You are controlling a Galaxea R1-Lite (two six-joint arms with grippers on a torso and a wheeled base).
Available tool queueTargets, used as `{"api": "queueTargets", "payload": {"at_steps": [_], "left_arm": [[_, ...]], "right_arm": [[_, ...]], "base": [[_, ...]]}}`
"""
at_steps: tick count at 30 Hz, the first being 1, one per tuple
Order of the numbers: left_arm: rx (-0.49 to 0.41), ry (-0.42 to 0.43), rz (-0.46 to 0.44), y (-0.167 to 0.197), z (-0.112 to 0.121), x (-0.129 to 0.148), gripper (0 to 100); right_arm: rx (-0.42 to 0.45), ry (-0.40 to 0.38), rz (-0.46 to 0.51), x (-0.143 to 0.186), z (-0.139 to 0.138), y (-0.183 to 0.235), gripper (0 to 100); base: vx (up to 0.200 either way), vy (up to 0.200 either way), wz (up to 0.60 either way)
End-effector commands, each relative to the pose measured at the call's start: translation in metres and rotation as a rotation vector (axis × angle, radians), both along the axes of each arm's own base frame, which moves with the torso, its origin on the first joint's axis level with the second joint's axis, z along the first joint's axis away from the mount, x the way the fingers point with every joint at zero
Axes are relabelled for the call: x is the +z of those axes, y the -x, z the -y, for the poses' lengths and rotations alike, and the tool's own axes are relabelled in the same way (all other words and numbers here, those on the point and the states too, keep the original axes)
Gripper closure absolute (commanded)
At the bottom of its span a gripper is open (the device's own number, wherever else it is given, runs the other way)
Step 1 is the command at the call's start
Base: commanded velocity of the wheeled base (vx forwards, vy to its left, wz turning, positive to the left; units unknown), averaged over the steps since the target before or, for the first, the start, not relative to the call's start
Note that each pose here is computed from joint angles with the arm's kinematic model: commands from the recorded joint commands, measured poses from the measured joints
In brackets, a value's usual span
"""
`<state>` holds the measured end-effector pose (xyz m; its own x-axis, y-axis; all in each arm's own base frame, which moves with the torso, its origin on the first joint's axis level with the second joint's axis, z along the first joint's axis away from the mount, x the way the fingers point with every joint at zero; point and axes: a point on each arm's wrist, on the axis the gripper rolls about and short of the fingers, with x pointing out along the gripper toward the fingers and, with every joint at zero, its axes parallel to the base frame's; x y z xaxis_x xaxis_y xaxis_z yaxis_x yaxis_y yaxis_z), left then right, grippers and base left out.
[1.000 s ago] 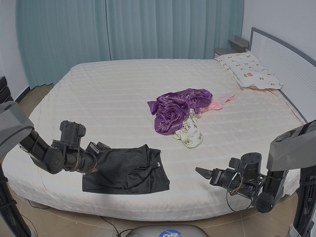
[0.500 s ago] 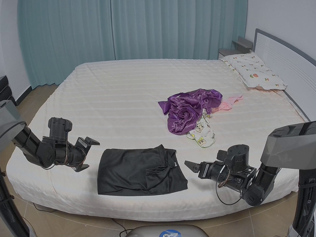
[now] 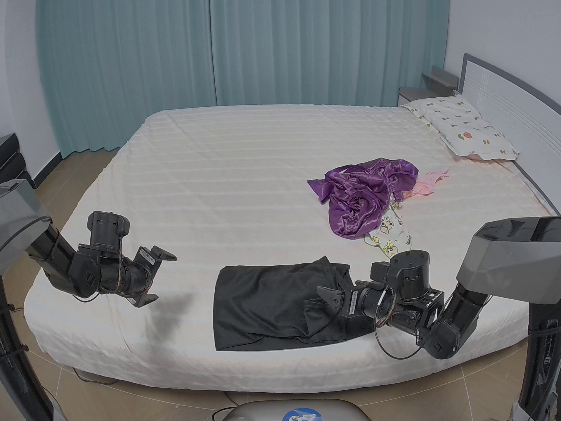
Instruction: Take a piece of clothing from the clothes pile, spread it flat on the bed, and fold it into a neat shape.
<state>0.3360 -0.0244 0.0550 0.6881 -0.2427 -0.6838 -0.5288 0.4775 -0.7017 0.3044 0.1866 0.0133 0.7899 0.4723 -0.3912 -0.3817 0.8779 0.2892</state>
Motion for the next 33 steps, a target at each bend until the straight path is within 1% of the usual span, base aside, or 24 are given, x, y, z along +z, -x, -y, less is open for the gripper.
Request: {"api": "queueTargets", "payload": {"at_steps": [1,3,4,5,7,10,13,17,21,22,24,26,33], "left_arm": [[0.006,0.003,-0.015,-0.001,-0.001,-0.005,0],[-0.001,0.016,-0.026,0.0,-0.002,-0.007,0],[-0.001,0.016,-0.026,0.0,-0.002,-0.007,0],[-0.002,0.035,-0.035,0.0,-0.001,-0.009,0],[0.0,0.039,-0.033,0.0,-0.001,-0.008,0],[0.002,0.032,-0.039,-0.001,0.001,-0.01,0],[0.023,0.039,-0.047,-0.004,0.001,-0.012,0],[0.025,0.042,-0.052,-0.004,0.002,-0.013,0],[0.024,0.04,-0.058,-0.003,0.002,-0.014,0],[0.024,0.04,-0.06,-0.004,0.002,-0.015,0],[0.024,0.04,-0.063,-0.004,0.002,-0.016,0],[0.023,0.039,-0.064,-0.004,0.002,-0.016,0],[0.022,0.04,-0.069,-0.003,0.002,-0.017,0]], "right_arm": [[0.028,0.034,0.03,0.0,-0.007,-0.002,0],[0.049,0.081,0.038,-0.006,-0.008,-0.002,0],[0.049,0.081,0.038,-0.006,-0.008,-0.002,0],[0.065,0.118,0.045,-0.01,-0.008,-0.001,0],[0.08,0.14,0.046,-0.013,-0.009,0.001,0],[0.091,0.155,0.038,-0.018,-0.011,0.003,0],[0.105,0.181,0.034,-0.026,-0.012,0.002,0],[0.128,0.203,0.03,-0.035,-0.018,0.004,0],[0.13,0.225,0.026,-0.043,-0.02,0.002,0],[0.127,0.235,0.032,-0.044,-0.019,0.001,100],[0.13,0.257,0.037,-0.045,-0.018,0.002,100],[0.115,0.268,0.036,-0.046,-0.014,0.001,100],[0.086,0.268,0.049,-0.039,-0.004,0.003,100]], "base": [[0.0,0.0,0.0],[0.0,0.0,0.0],[0.0,0.0,0.0],[0.0,0.0,0.0],[0.0,0.0,0.0],[0.0,0.0,0.0],[0.0,0.0,0.0],[0.0,0.0,0.0],[0.0,0.0,0.0],[0.0,0.0,0.0],[0.0,0.0,0.0],[0.0,0.0,0.0],[0.0,0.0,0.0]]}}
